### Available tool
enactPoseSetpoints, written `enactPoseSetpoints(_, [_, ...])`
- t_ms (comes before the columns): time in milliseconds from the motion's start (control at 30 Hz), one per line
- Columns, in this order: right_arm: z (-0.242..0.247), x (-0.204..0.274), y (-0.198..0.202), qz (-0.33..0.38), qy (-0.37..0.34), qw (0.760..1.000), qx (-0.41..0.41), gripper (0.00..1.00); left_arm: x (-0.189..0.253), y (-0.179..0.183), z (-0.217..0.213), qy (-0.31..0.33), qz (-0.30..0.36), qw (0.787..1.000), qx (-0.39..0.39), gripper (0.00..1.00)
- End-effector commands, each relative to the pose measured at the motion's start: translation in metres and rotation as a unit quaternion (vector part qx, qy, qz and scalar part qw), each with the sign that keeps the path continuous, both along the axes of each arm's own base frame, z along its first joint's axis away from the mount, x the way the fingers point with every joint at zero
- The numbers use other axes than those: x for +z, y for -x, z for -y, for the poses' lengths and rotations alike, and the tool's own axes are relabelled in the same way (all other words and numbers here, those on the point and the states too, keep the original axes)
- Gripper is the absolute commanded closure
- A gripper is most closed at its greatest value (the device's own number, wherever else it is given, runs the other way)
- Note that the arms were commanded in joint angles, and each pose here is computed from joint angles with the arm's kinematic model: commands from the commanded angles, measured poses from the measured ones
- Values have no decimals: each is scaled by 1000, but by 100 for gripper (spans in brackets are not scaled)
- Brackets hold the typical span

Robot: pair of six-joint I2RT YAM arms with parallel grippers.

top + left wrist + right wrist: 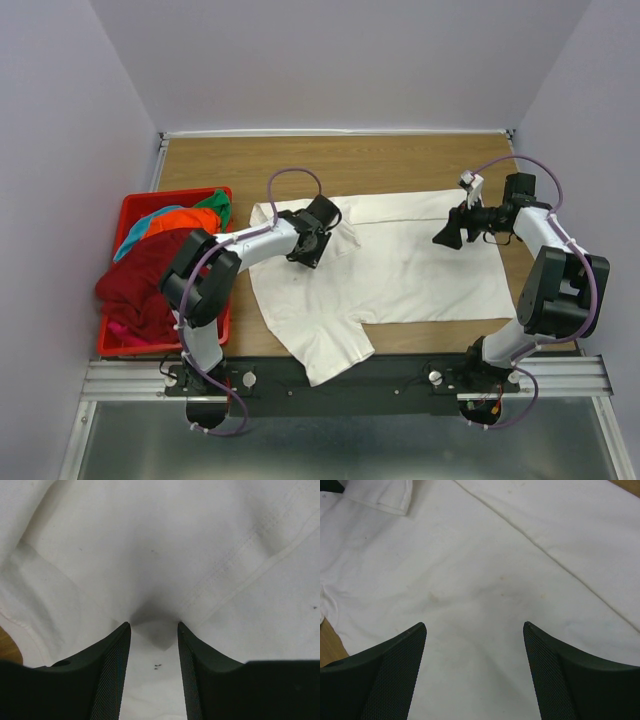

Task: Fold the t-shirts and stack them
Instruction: Fold the tshirt

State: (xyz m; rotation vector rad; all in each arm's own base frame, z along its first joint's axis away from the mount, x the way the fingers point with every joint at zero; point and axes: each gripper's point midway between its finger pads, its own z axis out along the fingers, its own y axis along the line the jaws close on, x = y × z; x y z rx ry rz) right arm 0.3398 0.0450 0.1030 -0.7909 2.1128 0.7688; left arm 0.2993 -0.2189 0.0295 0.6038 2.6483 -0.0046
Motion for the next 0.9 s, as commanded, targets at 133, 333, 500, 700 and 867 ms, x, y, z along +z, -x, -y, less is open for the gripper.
enactPoseSetpoints(133, [1, -3, 3, -11, -7, 1000, 1, 15, 7, 13, 3, 9, -5, 1000, -7, 50])
enactPoseSetpoints(333, [1, -5, 4, -14, -8, 1000, 1, 15, 0, 17, 2, 9, -11, 1000, -6, 50])
enactPoseSetpoints(500, [2, -5, 4, -14, -8, 1000, 0, 15, -5, 16, 1, 3, -14, 1000, -7, 58])
enactPoseSetpoints(700, [2, -4, 4, -13, -9, 1000, 0, 15, -1, 15, 2, 5, -11, 1000, -5, 74])
enactPoseSetpoints(867, [2, -5, 4, -14, -9, 1000, 0, 15, 9, 14, 2, 10, -4, 1000, -4, 79])
